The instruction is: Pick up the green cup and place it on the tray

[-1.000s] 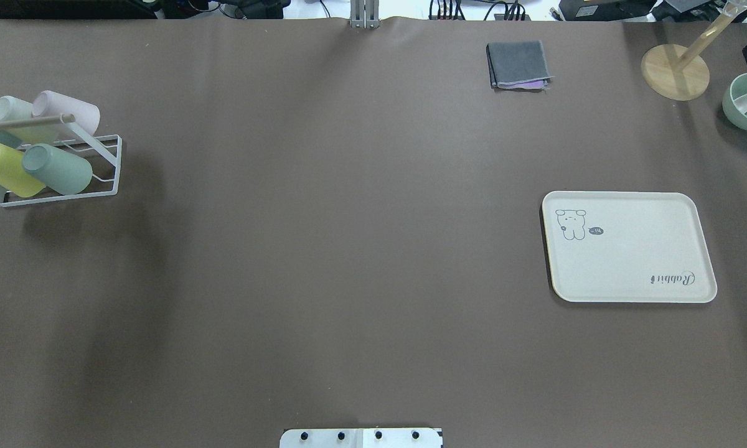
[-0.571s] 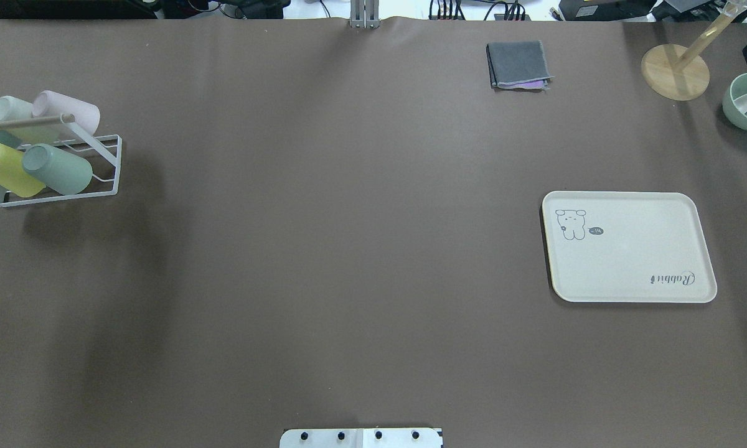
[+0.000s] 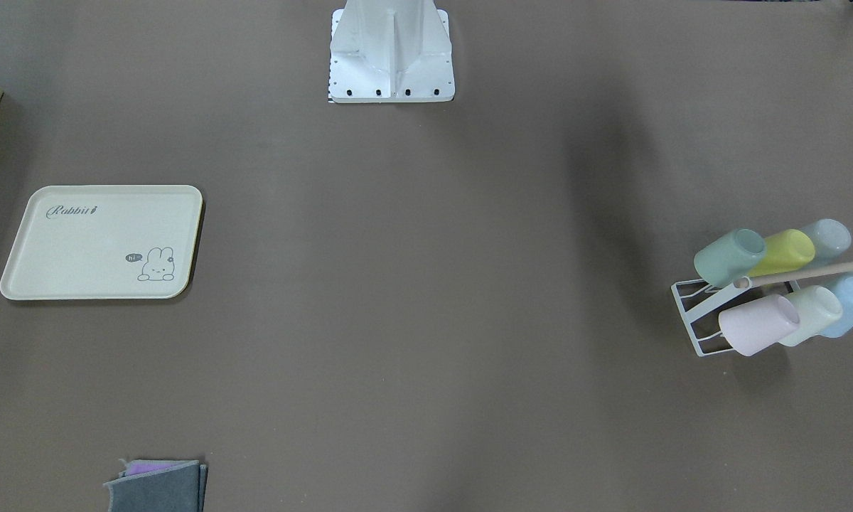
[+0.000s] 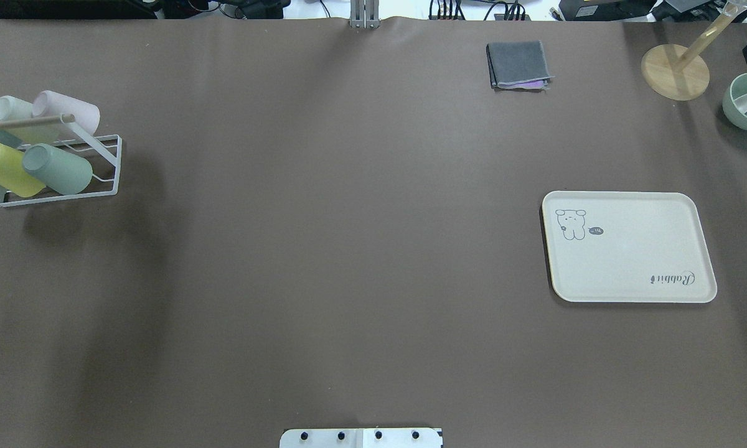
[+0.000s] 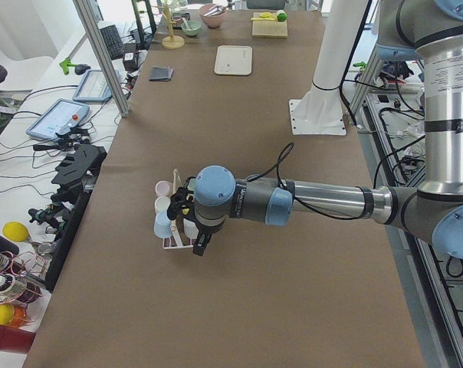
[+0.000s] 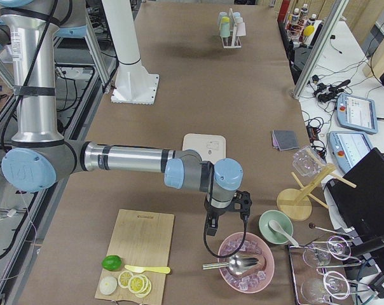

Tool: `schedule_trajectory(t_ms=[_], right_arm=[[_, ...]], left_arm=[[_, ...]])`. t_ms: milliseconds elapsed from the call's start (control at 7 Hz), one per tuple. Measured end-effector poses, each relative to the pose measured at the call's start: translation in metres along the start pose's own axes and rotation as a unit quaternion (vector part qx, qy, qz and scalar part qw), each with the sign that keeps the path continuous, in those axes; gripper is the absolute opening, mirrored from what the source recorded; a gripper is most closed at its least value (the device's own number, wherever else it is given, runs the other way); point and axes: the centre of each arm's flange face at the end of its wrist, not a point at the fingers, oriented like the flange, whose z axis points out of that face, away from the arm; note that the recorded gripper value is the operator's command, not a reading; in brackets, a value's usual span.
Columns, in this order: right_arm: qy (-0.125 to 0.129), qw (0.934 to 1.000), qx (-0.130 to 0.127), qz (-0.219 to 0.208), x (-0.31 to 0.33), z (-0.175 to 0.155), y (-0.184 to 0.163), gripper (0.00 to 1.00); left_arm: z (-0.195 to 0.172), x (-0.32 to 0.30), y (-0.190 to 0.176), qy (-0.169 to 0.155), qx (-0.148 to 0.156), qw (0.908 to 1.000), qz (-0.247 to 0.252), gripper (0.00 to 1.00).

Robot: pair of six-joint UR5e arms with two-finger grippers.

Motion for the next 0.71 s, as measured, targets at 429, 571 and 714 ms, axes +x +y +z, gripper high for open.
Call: schedule_trajectory(t_ms=[429, 571, 714], right_arm=[[-0.034, 0.9994, -0.004, -0.008, -0.018, 0.002, -0.002, 1.00], [-0.055, 0.9983, -0.012, -0.017, -0.032, 0.009, -0.003, 1.00], [-0.064, 0.9973, -0.022, -0.030, -0.047, 0.020, -0.004, 1.00]], left_arm=[[0.004, 0.036, -0.034, 0.000, -0.001, 0.9988, 0.049, 0.99], [0.000, 0.053, -0.045, -0.018, -0.004, 0.9976, 0.066, 0.99], [-0.004, 0.071, -0.056, -0.042, -0.009, 0.9956, 0.083, 0.99]])
